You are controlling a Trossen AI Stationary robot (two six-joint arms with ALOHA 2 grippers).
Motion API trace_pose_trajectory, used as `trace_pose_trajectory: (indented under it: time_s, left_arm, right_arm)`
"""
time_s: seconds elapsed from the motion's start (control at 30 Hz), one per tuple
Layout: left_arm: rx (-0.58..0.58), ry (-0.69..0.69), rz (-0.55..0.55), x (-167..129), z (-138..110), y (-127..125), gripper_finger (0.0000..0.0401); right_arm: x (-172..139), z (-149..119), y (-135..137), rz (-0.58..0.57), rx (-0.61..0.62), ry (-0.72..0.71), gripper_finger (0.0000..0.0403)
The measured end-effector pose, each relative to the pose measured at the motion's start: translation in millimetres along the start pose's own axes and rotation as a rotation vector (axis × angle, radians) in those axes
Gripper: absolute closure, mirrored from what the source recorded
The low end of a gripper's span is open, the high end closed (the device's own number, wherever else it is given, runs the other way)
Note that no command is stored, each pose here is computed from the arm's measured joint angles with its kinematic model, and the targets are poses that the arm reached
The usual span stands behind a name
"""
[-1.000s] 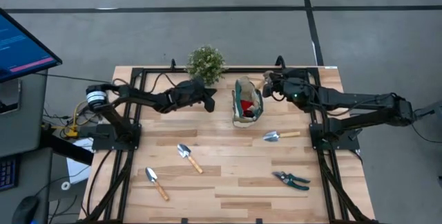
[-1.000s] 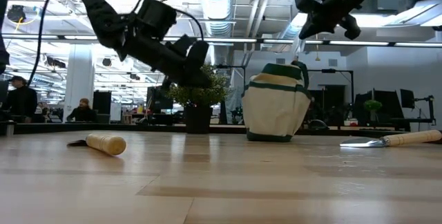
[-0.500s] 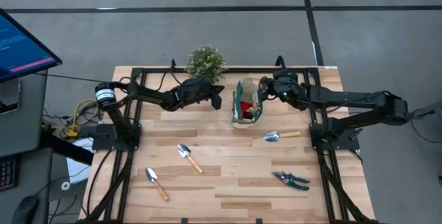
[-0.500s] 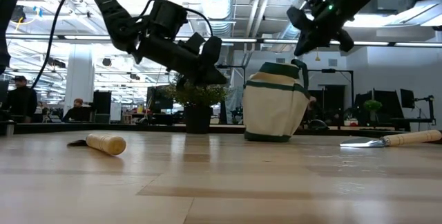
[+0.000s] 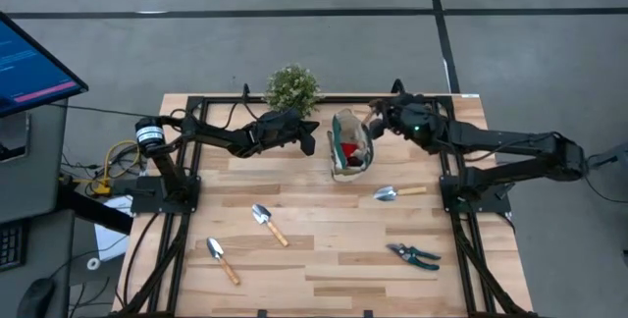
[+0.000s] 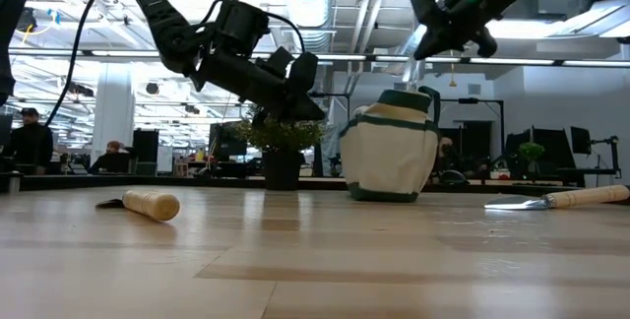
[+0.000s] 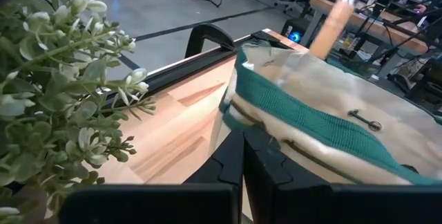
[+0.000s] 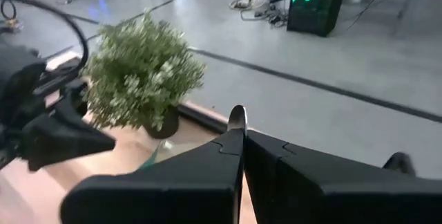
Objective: Pick & Place Garden tools in Gardening bag
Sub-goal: Put the brown trowel into the white gardening bag
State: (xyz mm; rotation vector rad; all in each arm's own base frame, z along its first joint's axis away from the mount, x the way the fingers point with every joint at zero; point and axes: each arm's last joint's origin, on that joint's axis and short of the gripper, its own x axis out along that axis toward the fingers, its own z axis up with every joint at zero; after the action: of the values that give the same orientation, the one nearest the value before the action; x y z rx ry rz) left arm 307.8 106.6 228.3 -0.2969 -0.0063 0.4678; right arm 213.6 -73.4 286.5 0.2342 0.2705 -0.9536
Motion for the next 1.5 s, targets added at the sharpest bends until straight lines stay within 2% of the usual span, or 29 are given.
trace_pose_trajectory:
  time_s: [0.17, 0.37, 0.57, 0.93, 1.2, 1.5]
  left_arm:
    - [-0.004, 0.0, 0.0, 0.0, 0.0, 0.0, 0.0398]
    - [-0.096, 0.022, 0.008, 3.3, -6.9, 0.9, 0.0398]
    - [-0.122, 0.032, -0.005, 3.5, -11.3, -5.1, 0.0398]
    - [-0.133, -0.015, 0.006, 7.7, -0.2, -10.2, 0.0398]
    - [-0.132, -0.029, 0.02, 9.7, 4.0, -11.3, 0.0398]
    - [-0.15, 0.019, 0.02, 17.7, -12.1, -12.1, 0.0398]
  right_arm:
    - [1.1, 5.3, -9.2, -0.023, -0.03, -0.014, 0.0403]
    - [20.2, 5.7, -13.0, -0.005, -0.074, -0.004, 0.0403]
    - [29.0, 9.6, -13.1, 0.095, -0.06, -0.019, 0.0403]
    - [9.3, 14.8, -3.2, 0.209, -0.046, -0.055, 0.0403]
    - [18.3, 5.7, 2.6, 0.227, -0.082, 0.002, 0.0403]
    - [42.8, -4.7, 17.0, 0.253, -0.121, -0.005, 0.0403]
